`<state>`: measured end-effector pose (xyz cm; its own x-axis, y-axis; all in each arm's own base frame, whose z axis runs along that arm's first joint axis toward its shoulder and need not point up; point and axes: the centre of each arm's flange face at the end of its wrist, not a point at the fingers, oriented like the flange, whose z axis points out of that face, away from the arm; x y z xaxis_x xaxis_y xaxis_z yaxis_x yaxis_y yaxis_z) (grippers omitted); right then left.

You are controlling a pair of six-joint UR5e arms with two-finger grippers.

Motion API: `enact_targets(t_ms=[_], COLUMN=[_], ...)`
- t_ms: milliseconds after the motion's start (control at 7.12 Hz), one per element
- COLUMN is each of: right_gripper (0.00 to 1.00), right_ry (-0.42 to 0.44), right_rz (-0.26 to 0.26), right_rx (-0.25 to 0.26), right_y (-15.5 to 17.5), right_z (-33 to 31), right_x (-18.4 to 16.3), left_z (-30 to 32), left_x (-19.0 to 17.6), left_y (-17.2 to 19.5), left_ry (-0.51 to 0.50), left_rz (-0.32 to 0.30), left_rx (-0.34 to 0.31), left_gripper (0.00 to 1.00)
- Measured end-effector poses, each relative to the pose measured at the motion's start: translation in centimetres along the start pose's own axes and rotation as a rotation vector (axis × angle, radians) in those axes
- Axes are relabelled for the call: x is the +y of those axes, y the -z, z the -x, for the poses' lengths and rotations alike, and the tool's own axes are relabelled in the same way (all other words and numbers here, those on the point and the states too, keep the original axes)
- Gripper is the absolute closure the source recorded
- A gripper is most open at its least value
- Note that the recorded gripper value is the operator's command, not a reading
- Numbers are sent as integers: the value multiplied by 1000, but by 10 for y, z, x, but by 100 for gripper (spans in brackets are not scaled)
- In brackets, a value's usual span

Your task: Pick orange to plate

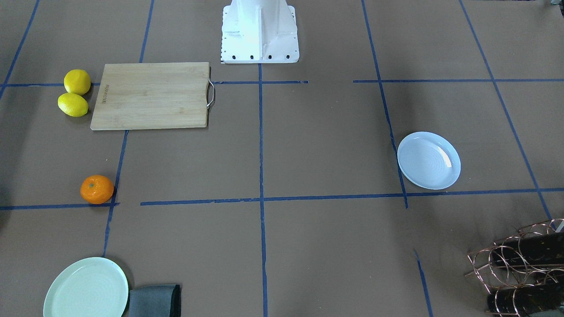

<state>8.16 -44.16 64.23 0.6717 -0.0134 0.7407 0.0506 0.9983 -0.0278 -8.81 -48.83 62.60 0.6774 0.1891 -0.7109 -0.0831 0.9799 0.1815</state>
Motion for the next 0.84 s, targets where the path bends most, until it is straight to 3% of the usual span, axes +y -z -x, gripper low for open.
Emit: enact_targets(t_ms=[421, 842], right_gripper=[0, 0], right_ry=[20, 52], right_rz=[-27, -122], right_rx=[1, -10], right_y=[11, 50], right_z=[10, 53], right_x=[-12, -64], left_z=[-25, -94], left_x=[-35, -76], left_y=[16, -7], left_ry=[-92, -255], left_rz=[-65, -134], left_rx=[-3, 22], left_gripper=[0, 0])
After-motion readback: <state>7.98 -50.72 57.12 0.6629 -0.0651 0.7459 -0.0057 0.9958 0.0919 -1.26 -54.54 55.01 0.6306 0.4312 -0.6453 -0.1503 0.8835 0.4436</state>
